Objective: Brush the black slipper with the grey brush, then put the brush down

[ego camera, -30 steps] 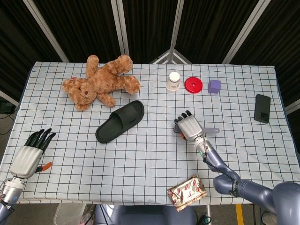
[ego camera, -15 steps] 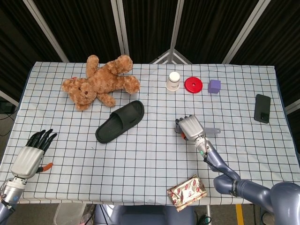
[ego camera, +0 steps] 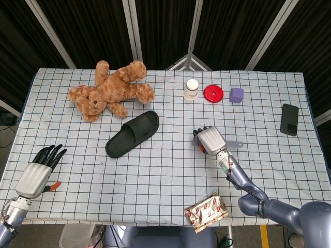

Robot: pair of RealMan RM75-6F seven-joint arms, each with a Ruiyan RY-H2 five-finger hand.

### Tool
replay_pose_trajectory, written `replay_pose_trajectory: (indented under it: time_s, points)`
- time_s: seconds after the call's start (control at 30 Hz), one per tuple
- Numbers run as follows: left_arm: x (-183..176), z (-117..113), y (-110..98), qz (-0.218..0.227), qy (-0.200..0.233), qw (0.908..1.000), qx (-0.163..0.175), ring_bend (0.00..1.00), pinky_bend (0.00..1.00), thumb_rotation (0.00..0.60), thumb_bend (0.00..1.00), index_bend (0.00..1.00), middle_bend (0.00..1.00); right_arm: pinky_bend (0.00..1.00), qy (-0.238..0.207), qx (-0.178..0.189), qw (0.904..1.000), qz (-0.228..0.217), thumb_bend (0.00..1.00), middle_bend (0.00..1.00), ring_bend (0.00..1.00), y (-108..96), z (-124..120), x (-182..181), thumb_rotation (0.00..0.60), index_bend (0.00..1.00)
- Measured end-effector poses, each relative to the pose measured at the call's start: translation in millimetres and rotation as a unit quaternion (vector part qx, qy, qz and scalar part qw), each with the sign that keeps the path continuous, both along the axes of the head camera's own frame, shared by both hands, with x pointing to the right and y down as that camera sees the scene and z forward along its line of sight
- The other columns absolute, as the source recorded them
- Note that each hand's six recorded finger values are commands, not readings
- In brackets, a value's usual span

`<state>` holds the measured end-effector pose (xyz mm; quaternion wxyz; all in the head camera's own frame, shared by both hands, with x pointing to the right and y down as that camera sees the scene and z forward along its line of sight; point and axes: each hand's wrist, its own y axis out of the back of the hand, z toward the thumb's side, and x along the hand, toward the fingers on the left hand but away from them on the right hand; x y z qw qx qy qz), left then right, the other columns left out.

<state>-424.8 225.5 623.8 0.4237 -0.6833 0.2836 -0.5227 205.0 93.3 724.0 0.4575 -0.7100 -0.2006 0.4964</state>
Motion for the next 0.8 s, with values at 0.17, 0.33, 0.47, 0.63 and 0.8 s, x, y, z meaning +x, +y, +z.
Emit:
replay_pose_trajectory:
  time_s: [0.17,0.33,0.47,0.63,0.8]
  points:
    - [23,6,-10,0.031,0.025,0.9991,-0.016,0.04,0.10,0.575,0.39,0.00,0.02,0.54,-0.020,0.005,0.9997,-0.012,0.44,0.66,0.56,2,-12,-11,0.600,0.78]
    - [59,13,-27,0.079,0.049,0.9952,-0.030,0.05,0.10,0.578,0.38,0.01,0.03,0.54,-0.046,0.008,0.9985,-0.026,0.45,0.66,0.56,3,-30,-29,0.600,0.78]
    - [87,28,-39,0.107,0.060,0.9903,-0.065,0.05,0.10,0.581,0.34,0.02,0.03,0.54,-0.061,0.012,0.9974,-0.038,0.45,0.66,0.56,-4,-44,-46,0.600,0.78]
    - [126,51,-52,0.145,0.067,0.9796,-0.123,0.05,0.10,0.581,0.35,0.03,0.04,0.54,-0.074,0.000,0.9963,-0.043,0.46,0.66,0.56,-11,-53,-68,0.600,0.78]
    - [142,71,-55,0.154,0.058,0.9731,-0.161,0.06,0.08,0.581,0.33,0.05,0.04,0.54,-0.105,-0.018,0.9934,-0.043,0.46,0.66,0.56,-16,-59,-99,0.600,0.78]
